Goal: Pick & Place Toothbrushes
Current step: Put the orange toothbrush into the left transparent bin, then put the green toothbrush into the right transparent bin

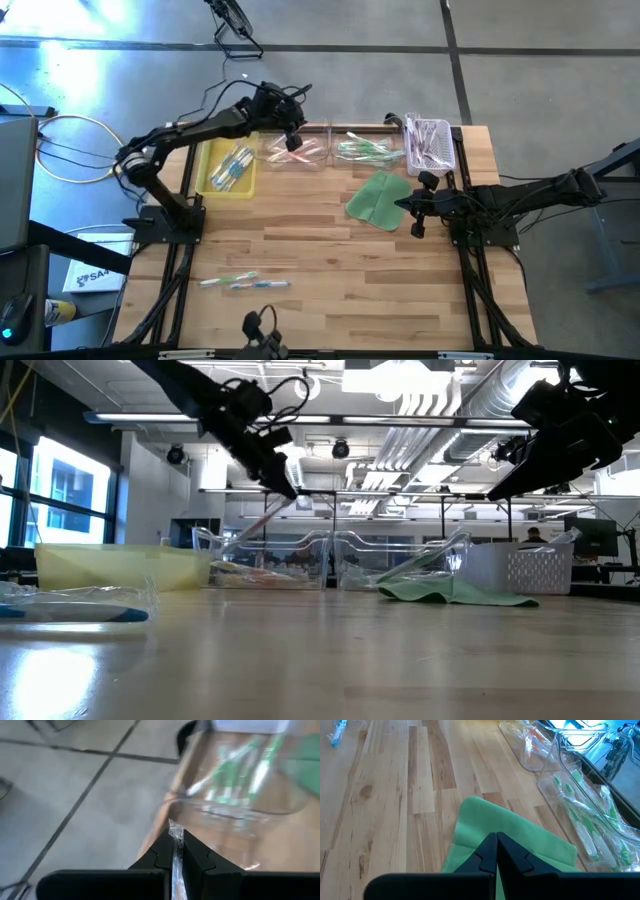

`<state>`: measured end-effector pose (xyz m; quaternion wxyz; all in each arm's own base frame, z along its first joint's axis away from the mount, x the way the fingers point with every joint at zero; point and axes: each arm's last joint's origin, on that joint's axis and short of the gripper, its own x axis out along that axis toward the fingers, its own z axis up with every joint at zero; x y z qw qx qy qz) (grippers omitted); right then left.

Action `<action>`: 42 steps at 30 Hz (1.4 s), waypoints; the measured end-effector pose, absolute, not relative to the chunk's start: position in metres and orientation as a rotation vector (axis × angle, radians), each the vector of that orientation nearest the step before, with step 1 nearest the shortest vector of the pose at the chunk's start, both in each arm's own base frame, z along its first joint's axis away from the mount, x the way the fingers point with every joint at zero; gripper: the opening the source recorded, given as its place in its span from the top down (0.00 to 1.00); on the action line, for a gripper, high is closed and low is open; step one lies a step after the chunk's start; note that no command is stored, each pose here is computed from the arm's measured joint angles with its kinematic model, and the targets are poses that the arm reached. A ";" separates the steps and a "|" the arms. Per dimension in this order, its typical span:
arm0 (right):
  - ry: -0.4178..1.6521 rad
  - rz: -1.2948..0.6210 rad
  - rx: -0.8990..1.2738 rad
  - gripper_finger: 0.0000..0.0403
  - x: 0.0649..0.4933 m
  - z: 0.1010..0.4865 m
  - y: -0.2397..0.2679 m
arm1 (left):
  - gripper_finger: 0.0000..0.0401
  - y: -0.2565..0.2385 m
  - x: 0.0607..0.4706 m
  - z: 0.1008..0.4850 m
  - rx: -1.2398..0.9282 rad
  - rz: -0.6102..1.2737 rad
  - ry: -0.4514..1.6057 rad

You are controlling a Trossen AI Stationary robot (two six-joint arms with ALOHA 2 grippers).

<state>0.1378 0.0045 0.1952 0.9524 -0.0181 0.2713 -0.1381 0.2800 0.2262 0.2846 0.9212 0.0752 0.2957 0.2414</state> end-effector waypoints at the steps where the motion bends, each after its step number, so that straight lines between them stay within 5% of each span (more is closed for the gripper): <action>1: 0.551 -0.281 -0.037 0.99 0.138 0.195 0.005 | 0.98 0.231 0.280 0.281 0.147 0.512 0.614; 22: 0.552 -0.280 -0.040 0.99 0.138 0.195 0.005 | 0.97 0.257 0.287 0.236 0.018 0.498 0.673; 34: 0.552 -0.280 -0.040 0.99 0.138 0.195 0.005 | 0.69 0.257 0.287 0.235 0.011 0.497 0.682; 42: 0.552 -0.280 -0.040 0.99 0.138 0.195 0.005 | 0.65 0.262 0.292 0.254 -0.049 0.538 0.602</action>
